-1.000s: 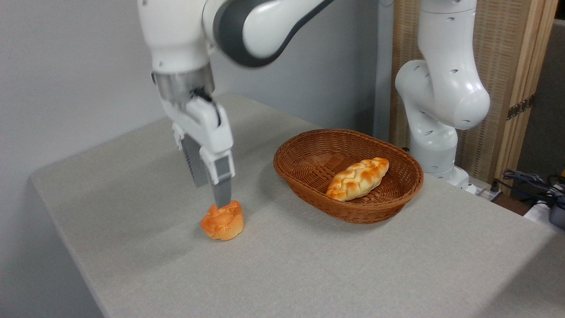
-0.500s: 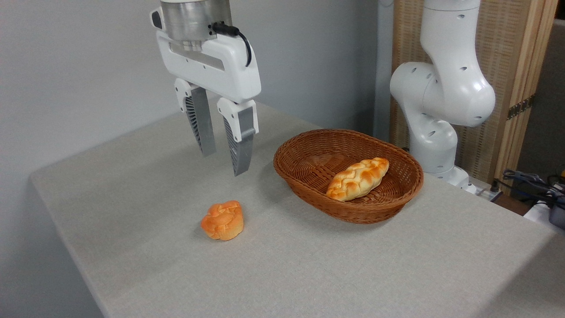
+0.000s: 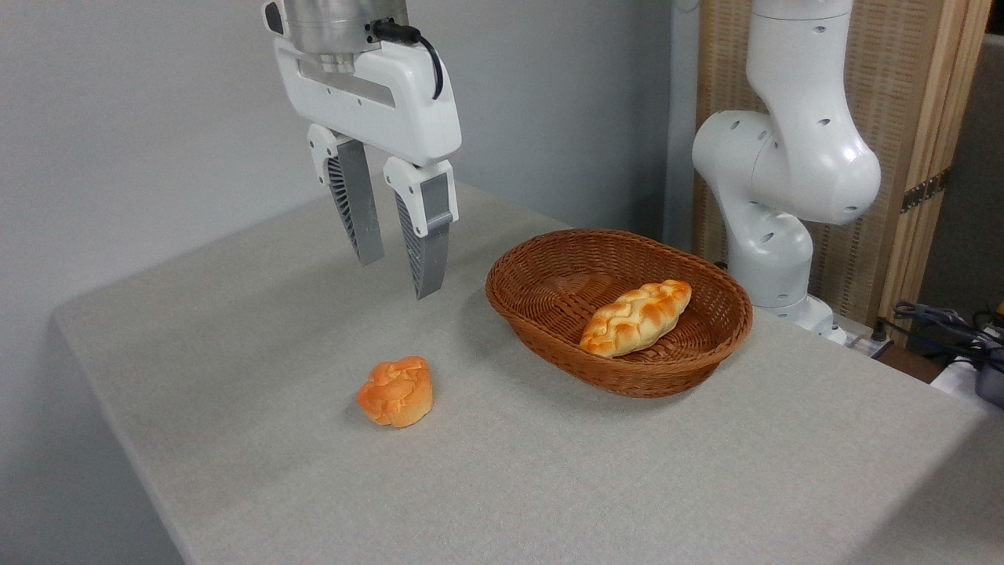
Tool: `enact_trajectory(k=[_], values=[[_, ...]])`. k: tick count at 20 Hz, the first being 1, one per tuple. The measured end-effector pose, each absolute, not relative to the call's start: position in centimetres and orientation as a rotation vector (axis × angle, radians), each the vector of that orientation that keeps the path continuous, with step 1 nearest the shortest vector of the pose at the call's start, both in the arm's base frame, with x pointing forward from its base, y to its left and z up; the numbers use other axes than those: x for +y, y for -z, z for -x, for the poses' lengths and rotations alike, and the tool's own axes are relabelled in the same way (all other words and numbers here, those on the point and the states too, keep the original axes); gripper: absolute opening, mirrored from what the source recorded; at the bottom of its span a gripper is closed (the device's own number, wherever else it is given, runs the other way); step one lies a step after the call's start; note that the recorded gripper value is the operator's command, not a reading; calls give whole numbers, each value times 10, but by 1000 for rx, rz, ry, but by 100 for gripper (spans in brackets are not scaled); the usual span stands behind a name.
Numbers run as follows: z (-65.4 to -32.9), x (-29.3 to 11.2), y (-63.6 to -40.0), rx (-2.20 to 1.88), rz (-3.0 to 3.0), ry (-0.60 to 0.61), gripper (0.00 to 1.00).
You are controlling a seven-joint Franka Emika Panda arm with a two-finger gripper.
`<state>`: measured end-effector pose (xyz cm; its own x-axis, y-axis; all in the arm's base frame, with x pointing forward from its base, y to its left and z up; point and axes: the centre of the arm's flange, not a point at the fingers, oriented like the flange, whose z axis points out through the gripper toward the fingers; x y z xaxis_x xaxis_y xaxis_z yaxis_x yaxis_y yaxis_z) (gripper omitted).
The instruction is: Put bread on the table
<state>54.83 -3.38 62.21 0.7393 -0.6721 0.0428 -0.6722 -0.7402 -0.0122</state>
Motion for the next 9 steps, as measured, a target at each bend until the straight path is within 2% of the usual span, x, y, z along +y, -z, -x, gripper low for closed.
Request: enact_trajectory(k=[9], values=[[-546,-31,-615,-1119,-2916,1,100]])
